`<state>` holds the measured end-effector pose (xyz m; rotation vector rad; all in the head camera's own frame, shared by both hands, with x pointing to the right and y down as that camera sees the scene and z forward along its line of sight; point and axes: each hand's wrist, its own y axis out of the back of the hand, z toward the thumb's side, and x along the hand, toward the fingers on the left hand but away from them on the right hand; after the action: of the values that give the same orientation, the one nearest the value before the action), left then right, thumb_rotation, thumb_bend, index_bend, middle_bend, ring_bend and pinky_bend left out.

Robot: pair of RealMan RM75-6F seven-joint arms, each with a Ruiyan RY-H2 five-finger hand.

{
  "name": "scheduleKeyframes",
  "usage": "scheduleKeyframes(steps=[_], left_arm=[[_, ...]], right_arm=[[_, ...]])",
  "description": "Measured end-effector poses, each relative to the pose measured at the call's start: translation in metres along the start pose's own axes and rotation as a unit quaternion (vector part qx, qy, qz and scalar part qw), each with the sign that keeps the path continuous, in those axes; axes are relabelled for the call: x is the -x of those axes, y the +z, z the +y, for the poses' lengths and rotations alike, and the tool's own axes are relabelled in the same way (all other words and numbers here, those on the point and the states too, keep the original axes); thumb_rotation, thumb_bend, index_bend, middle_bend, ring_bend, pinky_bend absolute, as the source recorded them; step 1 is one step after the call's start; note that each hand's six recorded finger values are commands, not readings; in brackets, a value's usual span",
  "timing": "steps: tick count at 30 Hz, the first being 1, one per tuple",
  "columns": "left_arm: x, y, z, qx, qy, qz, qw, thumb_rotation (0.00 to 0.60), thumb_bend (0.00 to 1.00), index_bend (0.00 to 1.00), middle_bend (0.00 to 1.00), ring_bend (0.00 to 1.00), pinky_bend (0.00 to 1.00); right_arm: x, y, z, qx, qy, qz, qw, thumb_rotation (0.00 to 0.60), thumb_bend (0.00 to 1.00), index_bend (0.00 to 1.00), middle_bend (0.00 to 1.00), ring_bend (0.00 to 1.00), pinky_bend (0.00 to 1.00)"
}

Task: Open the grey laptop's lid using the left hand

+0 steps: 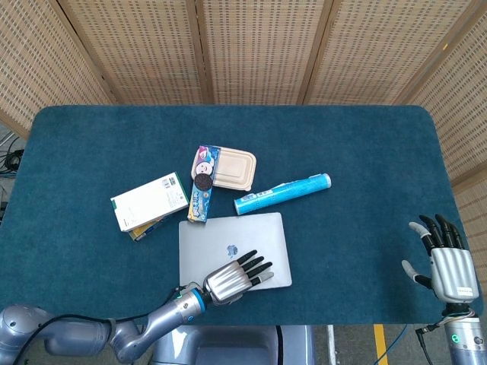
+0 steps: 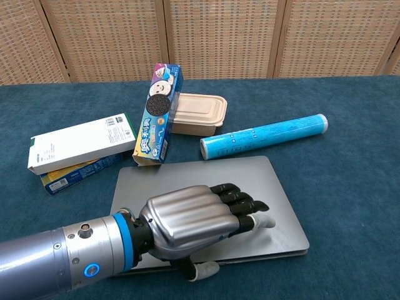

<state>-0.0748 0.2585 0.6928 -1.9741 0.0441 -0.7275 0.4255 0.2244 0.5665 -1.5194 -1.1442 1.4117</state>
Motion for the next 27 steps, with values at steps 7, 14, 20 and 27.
scheduleKeyframes(steps=[7, 14, 20, 27], left_arm=[[0.0, -0.006, 0.008, -0.027, 0.027, 0.002, 0.9993, 0.6, 0.43, 0.05, 0.0, 0.0, 0.0], [0.002, -0.02, 0.025, -0.043, 0.066, 0.013, 0.9968, 0.6, 0.43, 0.05, 0.0, 0.0, 0.0], [0.004, -0.032, 0.041, -0.055, 0.103, 0.018, 0.993, 0.6, 0.42, 0.05, 0.0, 0.0, 0.0], [0.006, -0.048, 0.06, -0.051, 0.138, 0.034, 0.9885, 0.6, 0.41, 0.05, 0.0, 0.0, 0.0]], right_arm=[[0.0, 0.0, 0.001, 0.001, -0.001, 0.001, 1.0, 0.6, 0.26, 0.23, 0.15, 0.0, 0.11], [0.003, 0.005, -0.001, 0.001, 0.003, 0.013, 0.9999, 0.6, 0.26, 0.23, 0.15, 0.0, 0.11], [0.005, 0.01, -0.001, 0.003, 0.004, 0.027, 0.9996, 0.6, 0.26, 0.23, 0.15, 0.0, 0.11], [0.005, 0.013, -0.001, 0.003, 0.01, 0.035, 0.9993, 0.6, 0.26, 0.23, 0.15, 0.0, 0.11]])
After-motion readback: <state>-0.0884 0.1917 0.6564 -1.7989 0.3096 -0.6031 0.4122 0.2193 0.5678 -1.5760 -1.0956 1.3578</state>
